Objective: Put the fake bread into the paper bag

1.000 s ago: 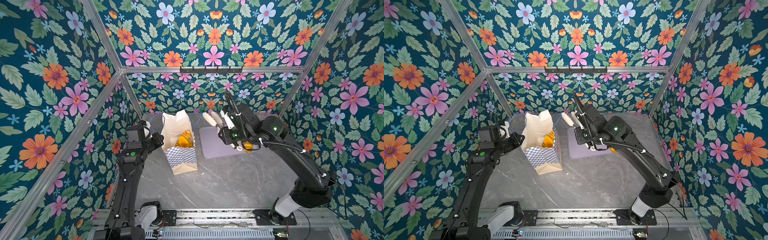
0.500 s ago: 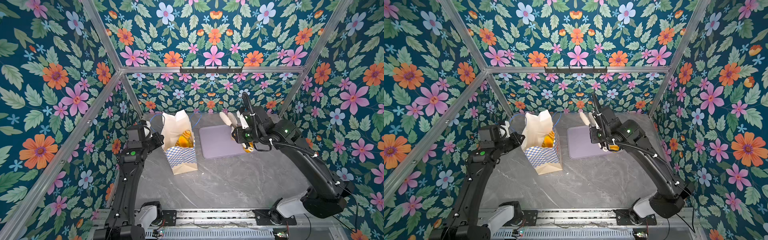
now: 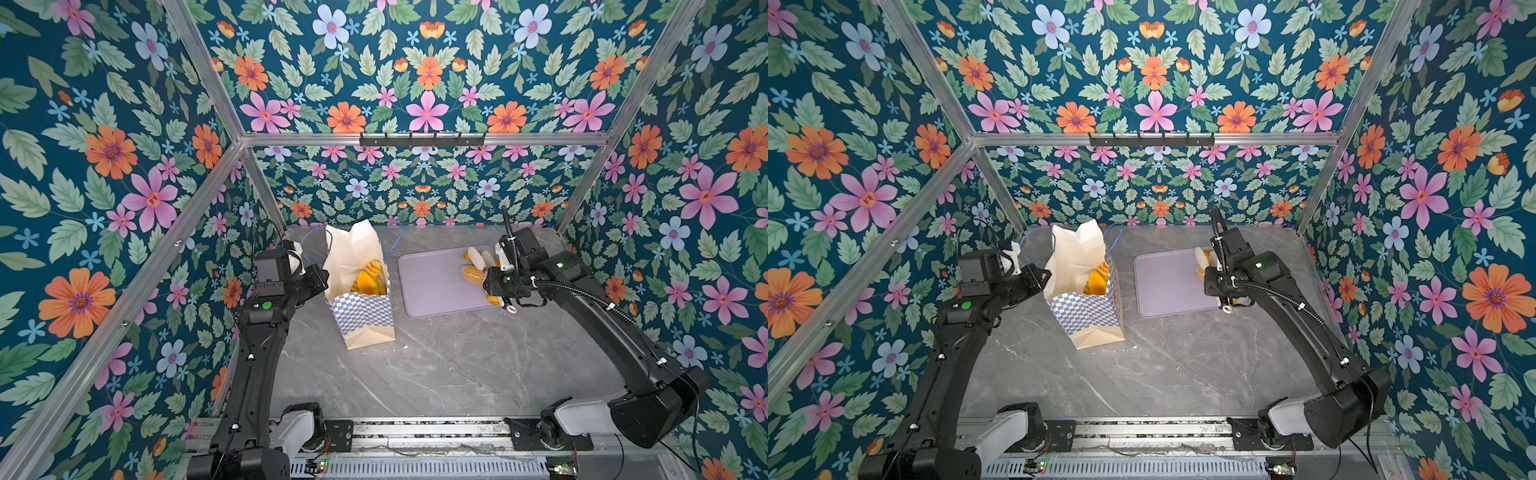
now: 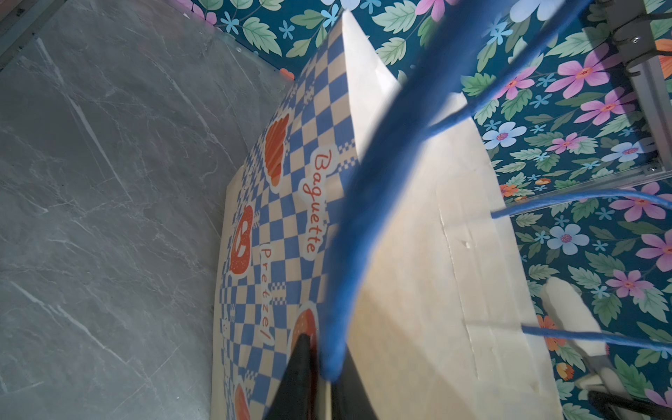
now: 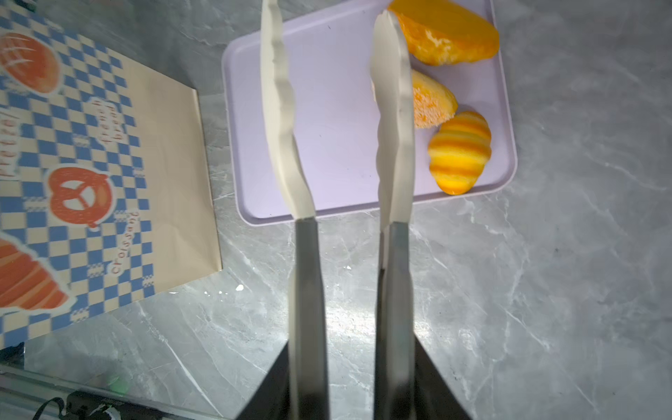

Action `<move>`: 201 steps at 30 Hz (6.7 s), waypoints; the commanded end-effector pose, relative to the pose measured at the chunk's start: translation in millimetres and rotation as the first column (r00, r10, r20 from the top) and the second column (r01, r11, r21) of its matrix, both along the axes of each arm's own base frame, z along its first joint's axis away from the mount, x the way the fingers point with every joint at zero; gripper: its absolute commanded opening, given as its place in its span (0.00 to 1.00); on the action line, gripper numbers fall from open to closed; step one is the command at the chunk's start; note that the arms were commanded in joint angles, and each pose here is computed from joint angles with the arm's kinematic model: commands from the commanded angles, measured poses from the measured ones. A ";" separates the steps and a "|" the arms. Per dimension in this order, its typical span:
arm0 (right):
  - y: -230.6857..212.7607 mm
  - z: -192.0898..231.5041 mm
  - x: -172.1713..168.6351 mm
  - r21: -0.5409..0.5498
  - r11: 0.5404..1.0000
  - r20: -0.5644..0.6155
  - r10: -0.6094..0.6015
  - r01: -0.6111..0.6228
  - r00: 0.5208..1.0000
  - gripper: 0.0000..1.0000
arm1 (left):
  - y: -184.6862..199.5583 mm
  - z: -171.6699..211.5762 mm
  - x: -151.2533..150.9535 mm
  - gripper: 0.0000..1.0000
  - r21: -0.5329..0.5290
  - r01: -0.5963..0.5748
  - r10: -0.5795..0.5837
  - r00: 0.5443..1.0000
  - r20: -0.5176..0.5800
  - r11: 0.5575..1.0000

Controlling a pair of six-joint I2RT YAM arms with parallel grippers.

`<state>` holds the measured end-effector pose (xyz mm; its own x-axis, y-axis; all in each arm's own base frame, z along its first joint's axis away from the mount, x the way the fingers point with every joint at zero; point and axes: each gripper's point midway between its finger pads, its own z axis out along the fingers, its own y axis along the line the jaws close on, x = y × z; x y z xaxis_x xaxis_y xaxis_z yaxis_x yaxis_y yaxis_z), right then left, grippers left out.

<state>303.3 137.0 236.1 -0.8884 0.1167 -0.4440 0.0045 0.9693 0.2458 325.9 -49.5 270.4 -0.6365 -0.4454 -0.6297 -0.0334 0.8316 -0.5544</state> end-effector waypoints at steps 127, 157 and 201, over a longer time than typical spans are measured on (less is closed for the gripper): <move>-67.2 -43.0 -11.1 -0.238 0.969 -0.199 -0.107 0.058 0.974 0.40 | -10.3 10.9 4.7 0.22 -0.014 0.069 -0.069 0.996 0.048 0.997; -49.1 55.7 -6.5 -0.004 0.996 0.120 -0.090 0.091 0.989 0.37 | -7.9 19.5 -2.4 0.16 -0.017 0.045 -0.044 0.998 0.055 0.999; 64.5 164.9 -22.8 0.190 0.926 0.417 0.224 -0.326 0.881 0.34 | -4.5 17.8 0.7 0.16 -0.010 0.027 -0.027 0.999 0.046 1.000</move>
